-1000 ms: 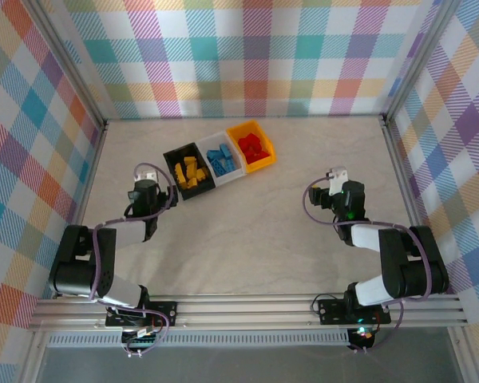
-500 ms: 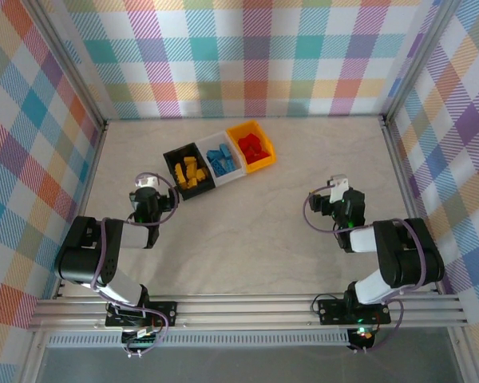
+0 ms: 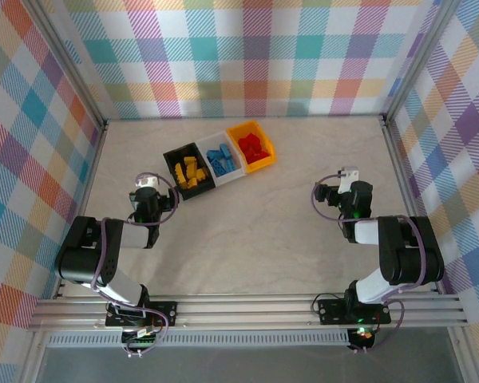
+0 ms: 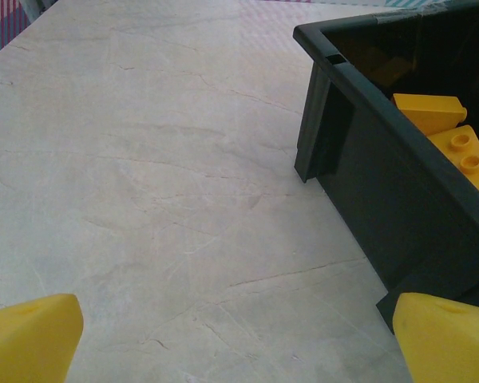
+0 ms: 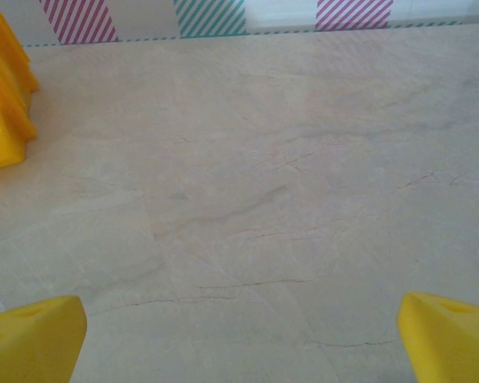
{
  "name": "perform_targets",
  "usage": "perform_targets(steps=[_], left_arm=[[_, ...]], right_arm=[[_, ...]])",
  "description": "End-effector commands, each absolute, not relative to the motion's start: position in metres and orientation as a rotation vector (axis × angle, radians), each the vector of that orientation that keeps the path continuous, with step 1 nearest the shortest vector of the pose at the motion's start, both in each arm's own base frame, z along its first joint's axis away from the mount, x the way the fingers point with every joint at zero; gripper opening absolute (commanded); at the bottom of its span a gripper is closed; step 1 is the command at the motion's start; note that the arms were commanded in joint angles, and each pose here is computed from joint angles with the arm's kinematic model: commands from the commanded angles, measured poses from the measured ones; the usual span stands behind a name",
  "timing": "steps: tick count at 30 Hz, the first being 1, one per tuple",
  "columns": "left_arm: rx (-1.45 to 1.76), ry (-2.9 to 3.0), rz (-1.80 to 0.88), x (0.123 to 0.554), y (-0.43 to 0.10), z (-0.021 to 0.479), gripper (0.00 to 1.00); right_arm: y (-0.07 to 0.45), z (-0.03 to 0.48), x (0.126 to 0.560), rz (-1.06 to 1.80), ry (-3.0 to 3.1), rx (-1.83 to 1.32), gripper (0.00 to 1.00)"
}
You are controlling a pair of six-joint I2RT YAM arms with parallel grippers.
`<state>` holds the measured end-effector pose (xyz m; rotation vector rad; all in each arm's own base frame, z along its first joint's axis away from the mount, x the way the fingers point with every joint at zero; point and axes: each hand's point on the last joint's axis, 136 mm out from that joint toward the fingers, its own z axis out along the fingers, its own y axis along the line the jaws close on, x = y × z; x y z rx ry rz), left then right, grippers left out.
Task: Sort the legos into containers by color
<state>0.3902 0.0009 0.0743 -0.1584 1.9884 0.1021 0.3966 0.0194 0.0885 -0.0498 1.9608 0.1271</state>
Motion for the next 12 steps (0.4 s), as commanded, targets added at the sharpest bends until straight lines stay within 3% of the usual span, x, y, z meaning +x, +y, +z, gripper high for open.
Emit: perform_targets(steps=[1, 12], left_arm=[[-0.191, 1.956, 0.101, 0.3942, 0.0052, 0.0825, 1.00], [-0.191, 1.957, 0.100, 0.3940, 0.0051, 0.0821, 1.00]], right_arm=[[0.0232, 0.0923, 0.3977, 0.157, 1.952, -0.048, 1.00], [0.0236, 0.0920, 0.3975, 0.159, 1.952, -0.050, 1.00]])
